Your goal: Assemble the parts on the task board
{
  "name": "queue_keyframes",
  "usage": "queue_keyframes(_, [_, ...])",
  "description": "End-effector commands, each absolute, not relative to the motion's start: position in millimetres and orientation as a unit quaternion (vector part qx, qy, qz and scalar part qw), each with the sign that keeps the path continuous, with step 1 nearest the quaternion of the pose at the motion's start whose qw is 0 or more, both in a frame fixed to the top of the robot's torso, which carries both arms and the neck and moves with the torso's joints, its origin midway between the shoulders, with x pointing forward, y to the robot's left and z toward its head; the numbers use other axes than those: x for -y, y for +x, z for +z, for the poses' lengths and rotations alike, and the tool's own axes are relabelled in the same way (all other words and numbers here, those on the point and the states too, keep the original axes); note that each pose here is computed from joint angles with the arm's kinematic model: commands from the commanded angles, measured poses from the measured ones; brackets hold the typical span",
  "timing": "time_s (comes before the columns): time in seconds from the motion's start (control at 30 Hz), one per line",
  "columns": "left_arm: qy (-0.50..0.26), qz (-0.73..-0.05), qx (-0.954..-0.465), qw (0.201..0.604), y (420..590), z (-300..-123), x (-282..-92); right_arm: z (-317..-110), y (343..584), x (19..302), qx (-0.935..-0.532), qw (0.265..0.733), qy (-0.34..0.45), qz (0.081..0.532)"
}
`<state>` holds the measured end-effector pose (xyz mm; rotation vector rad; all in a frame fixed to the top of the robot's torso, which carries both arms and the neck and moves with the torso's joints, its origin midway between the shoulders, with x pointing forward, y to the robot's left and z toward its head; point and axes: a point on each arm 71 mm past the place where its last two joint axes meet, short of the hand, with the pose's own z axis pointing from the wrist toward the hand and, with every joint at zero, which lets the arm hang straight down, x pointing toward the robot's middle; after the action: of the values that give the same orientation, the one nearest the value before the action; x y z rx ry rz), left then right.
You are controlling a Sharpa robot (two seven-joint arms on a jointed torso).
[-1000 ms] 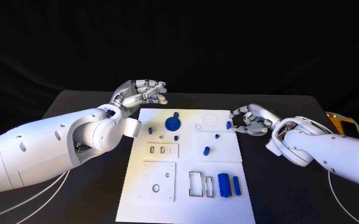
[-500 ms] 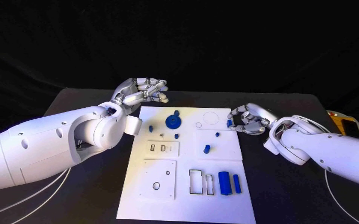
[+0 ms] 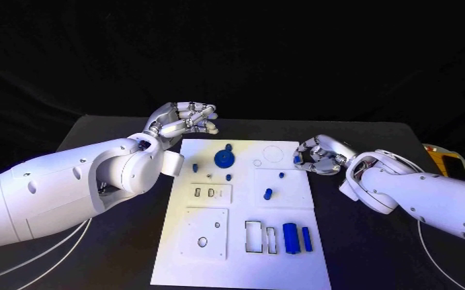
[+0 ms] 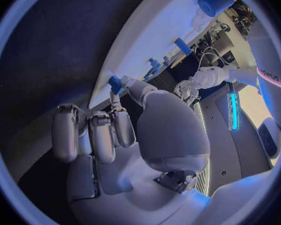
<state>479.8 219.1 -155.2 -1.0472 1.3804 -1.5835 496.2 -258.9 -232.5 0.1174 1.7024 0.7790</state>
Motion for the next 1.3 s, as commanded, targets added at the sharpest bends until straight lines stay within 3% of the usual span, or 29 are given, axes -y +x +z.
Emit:
queue_keyframes(0.03, [-0.407,-0.630,-0.543,0.378,479.2,-154.3,-216.2,-234.6,496.1,258.0,-0.737,0.589,0.040,0.328])
queue_keyframes(0.47, [-0.407,-0.630,-0.544,0.376,478.6,-154.3,-216.4,-231.6,496.5,255.4,-0.720,0.608,0.039,0.333])
queue_keyframes(0.83, [-0.408,-0.628,-0.543,0.379,479.8,-154.7,-218.1,-214.6,486.8,244.0,-0.696,0.626,0.054,0.348])
queue_keyframes(1.13, [-0.410,-0.626,-0.543,0.382,481.9,-155.6,-219.7,-193.4,476.0,212.1,-0.689,0.628,0.051,0.358])
queue_keyframes(1.3, [-0.411,-0.625,-0.543,0.383,483.5,-156.2,-219.7,-188.7,465.8,175.2,-0.693,0.615,0.038,0.375])
